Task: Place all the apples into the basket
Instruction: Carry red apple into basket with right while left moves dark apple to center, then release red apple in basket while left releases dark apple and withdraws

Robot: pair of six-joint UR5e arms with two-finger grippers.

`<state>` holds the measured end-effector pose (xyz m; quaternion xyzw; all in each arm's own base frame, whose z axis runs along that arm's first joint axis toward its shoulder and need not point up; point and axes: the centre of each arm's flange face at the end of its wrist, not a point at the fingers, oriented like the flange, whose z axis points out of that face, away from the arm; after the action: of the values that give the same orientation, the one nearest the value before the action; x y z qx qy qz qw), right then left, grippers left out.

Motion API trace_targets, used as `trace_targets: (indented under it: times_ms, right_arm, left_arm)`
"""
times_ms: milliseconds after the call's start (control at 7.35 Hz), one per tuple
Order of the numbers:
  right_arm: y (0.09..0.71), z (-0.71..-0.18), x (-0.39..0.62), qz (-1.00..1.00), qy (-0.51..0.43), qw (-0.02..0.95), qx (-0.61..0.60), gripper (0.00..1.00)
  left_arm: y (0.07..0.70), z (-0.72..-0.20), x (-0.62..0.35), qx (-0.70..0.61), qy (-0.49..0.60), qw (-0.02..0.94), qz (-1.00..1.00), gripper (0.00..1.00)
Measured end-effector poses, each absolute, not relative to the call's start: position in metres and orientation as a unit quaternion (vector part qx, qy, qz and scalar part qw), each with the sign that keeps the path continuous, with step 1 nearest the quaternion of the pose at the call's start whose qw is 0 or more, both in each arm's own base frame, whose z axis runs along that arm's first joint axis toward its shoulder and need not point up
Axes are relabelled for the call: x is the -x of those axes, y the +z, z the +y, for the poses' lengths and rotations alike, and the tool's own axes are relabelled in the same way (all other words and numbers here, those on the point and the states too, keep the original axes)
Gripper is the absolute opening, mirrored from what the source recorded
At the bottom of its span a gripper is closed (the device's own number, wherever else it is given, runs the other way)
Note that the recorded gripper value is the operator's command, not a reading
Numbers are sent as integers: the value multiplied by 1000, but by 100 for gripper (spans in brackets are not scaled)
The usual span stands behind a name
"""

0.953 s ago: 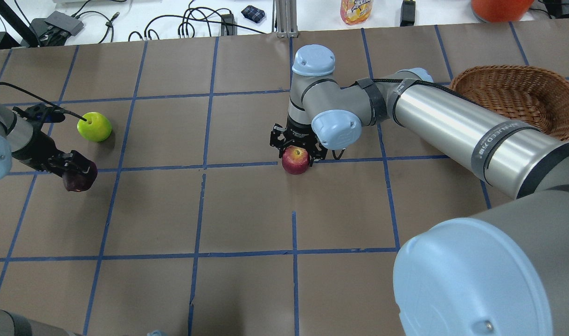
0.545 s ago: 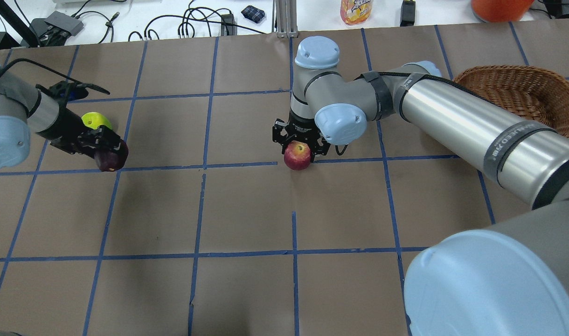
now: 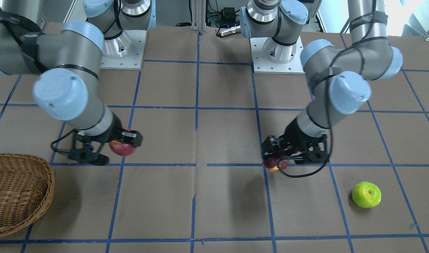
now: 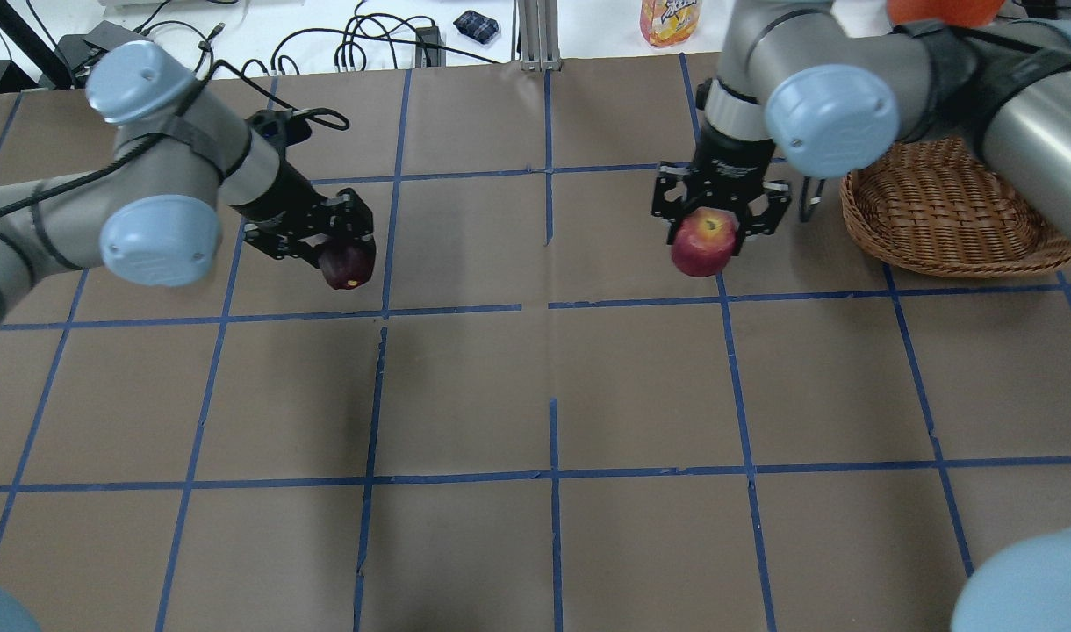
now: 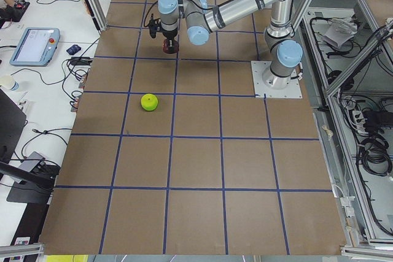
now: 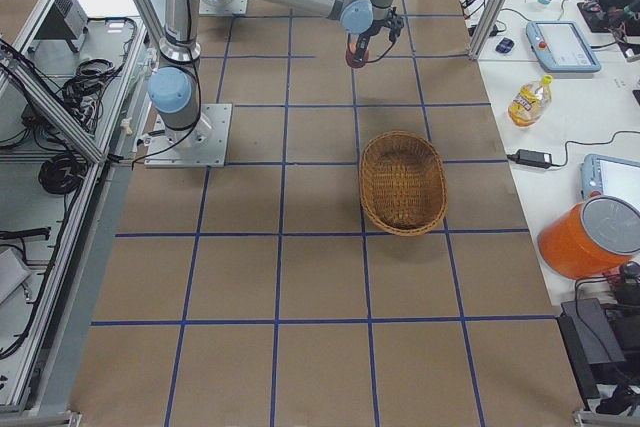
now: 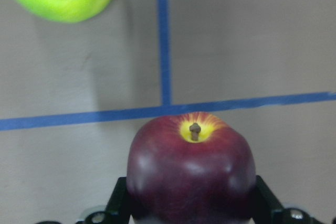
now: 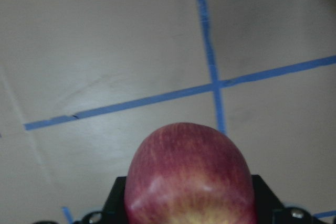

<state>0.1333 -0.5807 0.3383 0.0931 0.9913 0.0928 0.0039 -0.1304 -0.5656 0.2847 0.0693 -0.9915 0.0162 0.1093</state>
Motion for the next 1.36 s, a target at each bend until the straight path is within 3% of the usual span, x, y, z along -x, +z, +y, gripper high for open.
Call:
trace_targets:
  times_ms: [272, 408, 953, 1225, 1361]
  right_arm:
    - [358, -584, -9, 994, 92, -42, -36, 0]
    - [354, -590, 55, 995, 82, -54, -24, 0]
    - [298, -637, 201, 995, 43, -94, -7, 0]
    - [268, -657, 231, 993, 50, -108, 9, 0]
    - [252, -664, 241, 992, 47, -118, 19, 16]
  left_arm:
    - [259, -547, 256, -92, 29, 115, -989, 2]
    - [250, -538, 290, -103, 36, 120, -987, 99]
    - [233, -534, 316, -115, 36, 124, -985, 100]
    - [278, -556, 288, -106, 54, 125, -985, 100]
    - [311, -571, 256, -103, 53, 121, -986, 100]
